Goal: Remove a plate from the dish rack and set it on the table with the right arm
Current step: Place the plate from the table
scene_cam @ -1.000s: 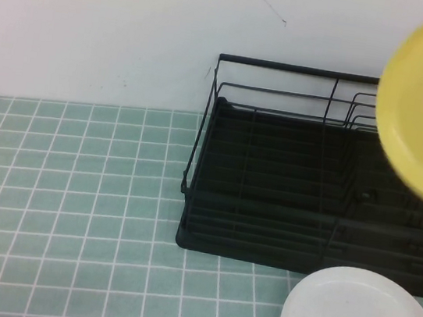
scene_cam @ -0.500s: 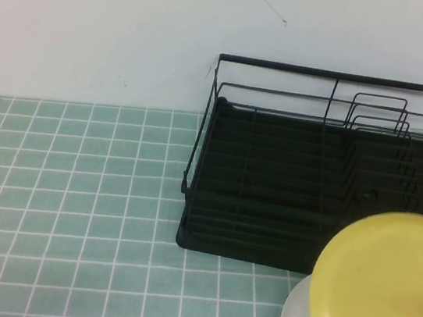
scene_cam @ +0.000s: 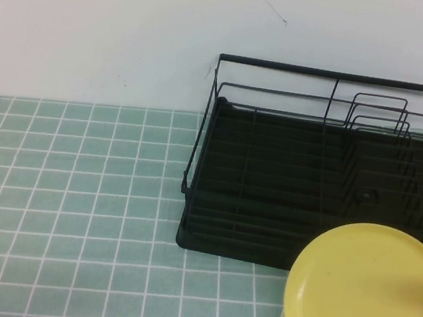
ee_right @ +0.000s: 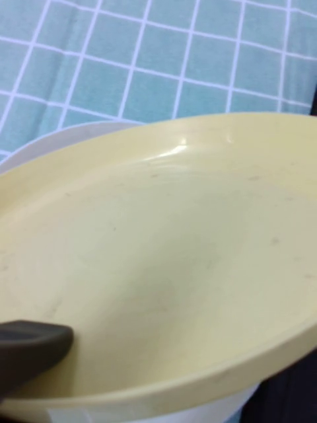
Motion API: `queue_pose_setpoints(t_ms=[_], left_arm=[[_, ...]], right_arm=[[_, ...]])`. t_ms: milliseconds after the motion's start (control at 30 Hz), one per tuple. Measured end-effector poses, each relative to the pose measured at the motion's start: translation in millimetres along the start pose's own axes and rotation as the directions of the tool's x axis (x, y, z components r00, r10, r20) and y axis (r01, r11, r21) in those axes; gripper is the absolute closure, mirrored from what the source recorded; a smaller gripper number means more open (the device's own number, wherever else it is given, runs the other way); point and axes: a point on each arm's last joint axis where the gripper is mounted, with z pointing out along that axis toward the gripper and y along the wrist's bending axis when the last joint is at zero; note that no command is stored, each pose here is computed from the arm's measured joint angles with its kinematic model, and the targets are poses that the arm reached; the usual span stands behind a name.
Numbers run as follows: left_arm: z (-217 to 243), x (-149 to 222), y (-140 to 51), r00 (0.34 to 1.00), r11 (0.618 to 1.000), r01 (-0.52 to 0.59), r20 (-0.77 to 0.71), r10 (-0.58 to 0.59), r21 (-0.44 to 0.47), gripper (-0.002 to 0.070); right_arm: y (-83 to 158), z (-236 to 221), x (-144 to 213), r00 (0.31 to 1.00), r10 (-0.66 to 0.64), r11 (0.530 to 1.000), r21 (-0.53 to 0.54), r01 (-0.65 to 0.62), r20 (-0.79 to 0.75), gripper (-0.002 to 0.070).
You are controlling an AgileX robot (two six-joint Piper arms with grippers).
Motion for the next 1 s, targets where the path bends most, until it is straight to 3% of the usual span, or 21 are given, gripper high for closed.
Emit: queue_pose_setpoints(t_ms=[400,1000], left_arm=[[0,0,0.0,1.000,1.000,0.002,0.000,-0.002,0.000,0.0678],[0,0,0.0,1.000,1.000,0.002,0.000,-0.002,0.000,0.0678]], right_arm=[[-13,35,-7,0.998,0.037,0.998,-0.041,-0.039,-0.059,0.0580],[-3,22,-4,0.999,-0.012,0.996,-0.089,0.007,-0.051,0.0580]])
